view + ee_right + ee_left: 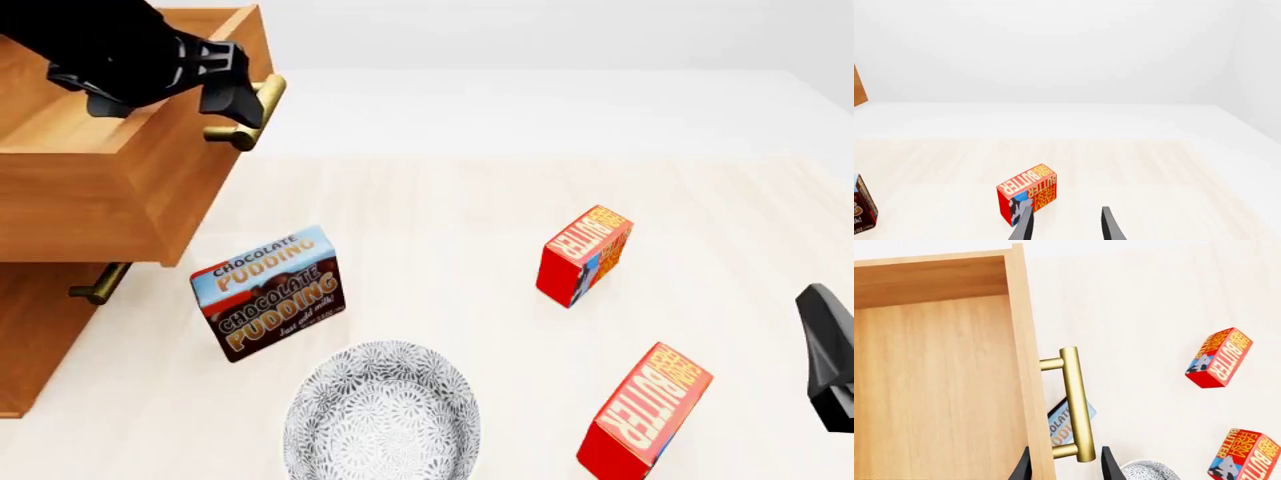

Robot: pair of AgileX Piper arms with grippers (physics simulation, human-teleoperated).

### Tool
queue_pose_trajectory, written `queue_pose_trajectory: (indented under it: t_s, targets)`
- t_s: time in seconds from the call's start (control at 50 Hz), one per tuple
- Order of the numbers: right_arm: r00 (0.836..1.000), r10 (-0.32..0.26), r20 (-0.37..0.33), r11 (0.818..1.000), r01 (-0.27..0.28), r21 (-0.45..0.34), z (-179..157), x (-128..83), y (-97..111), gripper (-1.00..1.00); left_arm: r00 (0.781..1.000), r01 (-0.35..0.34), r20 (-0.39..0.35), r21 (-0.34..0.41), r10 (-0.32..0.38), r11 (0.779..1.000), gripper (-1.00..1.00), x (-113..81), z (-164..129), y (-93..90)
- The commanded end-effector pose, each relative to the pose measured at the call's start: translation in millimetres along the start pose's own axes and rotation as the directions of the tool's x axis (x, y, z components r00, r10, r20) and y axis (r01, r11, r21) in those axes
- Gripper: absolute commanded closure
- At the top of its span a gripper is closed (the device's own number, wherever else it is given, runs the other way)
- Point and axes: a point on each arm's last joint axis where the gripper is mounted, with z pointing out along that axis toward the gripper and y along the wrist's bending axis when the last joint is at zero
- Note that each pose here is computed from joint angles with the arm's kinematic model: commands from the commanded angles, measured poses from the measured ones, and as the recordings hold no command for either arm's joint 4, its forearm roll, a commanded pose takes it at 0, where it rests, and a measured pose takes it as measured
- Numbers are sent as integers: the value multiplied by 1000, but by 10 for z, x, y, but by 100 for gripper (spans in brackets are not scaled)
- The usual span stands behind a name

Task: Put the butter at the front in the top drawer of the cabinet and close it.

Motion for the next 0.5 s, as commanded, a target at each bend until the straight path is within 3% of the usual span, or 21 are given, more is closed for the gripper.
queue_pose_trajectory:
  t_s: [0.02, 0.26, 0.5]
  targets:
    - [1000, 2, 0, 1000, -2, -1, -4, 19, 1, -100, 999, -48, 15, 80, 47, 996, -100, -48, -14, -215]
    - [1000, 2, 0, 1000, -2, -1, -4, 19, 0, -100, 996, -75, 62, 68, 71, 995, -100, -155, -367, -137]
    - [1000, 2, 0, 1000, -2, -1, -4, 19, 1, -100, 993, -97, 77, 63, 92, 993, -100, -189, -534, -115]
